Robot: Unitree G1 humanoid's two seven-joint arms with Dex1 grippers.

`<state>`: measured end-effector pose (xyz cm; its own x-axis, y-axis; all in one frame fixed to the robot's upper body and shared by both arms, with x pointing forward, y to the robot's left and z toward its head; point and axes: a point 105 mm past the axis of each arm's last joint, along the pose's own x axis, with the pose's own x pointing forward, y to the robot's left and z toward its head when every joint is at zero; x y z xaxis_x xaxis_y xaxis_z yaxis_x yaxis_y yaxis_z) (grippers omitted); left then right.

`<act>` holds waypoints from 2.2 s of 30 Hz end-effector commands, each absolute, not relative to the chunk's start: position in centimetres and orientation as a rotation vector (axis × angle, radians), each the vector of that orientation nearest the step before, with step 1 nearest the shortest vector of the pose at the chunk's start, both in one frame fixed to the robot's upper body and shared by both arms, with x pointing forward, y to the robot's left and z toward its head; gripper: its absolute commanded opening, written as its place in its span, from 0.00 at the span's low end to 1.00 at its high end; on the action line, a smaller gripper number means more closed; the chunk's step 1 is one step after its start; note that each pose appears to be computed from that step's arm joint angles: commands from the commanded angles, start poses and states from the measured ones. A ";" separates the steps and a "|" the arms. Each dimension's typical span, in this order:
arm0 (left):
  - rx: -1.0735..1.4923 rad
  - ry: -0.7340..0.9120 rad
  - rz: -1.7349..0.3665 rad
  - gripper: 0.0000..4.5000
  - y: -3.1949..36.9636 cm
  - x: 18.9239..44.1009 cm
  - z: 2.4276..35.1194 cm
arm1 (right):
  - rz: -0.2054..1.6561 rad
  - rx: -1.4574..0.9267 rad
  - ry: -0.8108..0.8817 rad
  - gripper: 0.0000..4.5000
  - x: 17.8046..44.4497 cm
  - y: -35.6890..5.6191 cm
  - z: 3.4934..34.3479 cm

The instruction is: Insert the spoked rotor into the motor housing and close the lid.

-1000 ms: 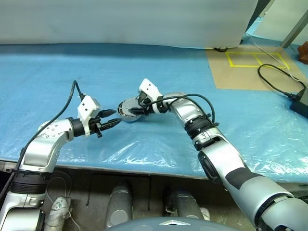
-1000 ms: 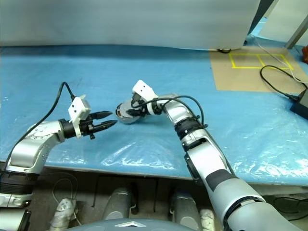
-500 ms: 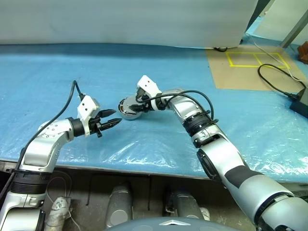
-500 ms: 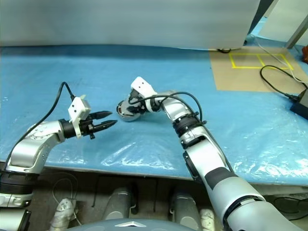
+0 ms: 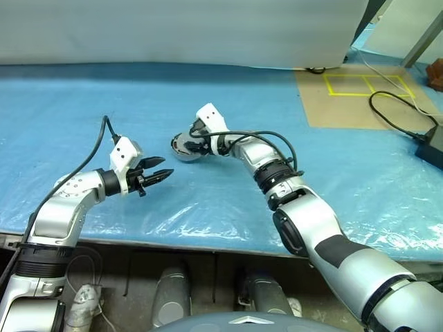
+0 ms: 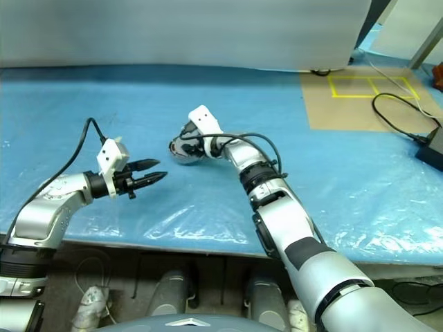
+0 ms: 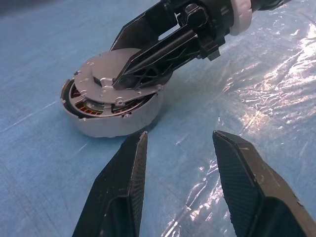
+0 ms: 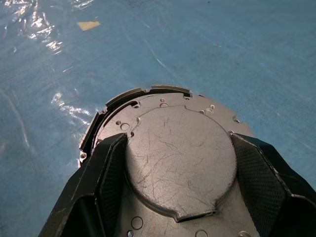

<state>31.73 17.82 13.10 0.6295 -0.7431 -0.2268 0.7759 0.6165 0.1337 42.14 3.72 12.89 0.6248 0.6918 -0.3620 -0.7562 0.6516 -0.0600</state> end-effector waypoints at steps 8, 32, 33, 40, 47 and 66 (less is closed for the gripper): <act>0.240 0.112 -0.856 0.49 18.2 32.0 14.4 | 0.837 -0.113 0.210 0.66 42.5 4.6 15.2; 0.235 0.114 -0.835 0.49 18.4 32.4 14.4 | 0.804 -0.016 0.317 0.66 41.9 5.1 11.3; 0.236 0.114 -0.835 0.49 18.4 32.4 14.4 | 0.795 0.037 0.337 0.66 42.0 5.1 11.4; 0.236 0.114 -0.833 0.49 18.3 32.5 14.3 | 0.675 -0.081 0.415 0.66 42.3 3.6 9.0; 0.232 0.115 -0.828 0.49 18.3 32.5 14.2 | 0.687 -0.204 0.374 0.66 42.3 3.6 8.8; 0.228 0.107 -0.817 0.49 18.3 33.5 14.1 | 1.270 -0.492 0.361 0.66 36.4 -3.1 11.2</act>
<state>33.28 18.20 13.04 0.6741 -0.7073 -0.2129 0.7367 0.6646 0.1251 38.68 -3.36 12.38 0.3994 0.7920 -0.4617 -0.9165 0.3338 -0.2202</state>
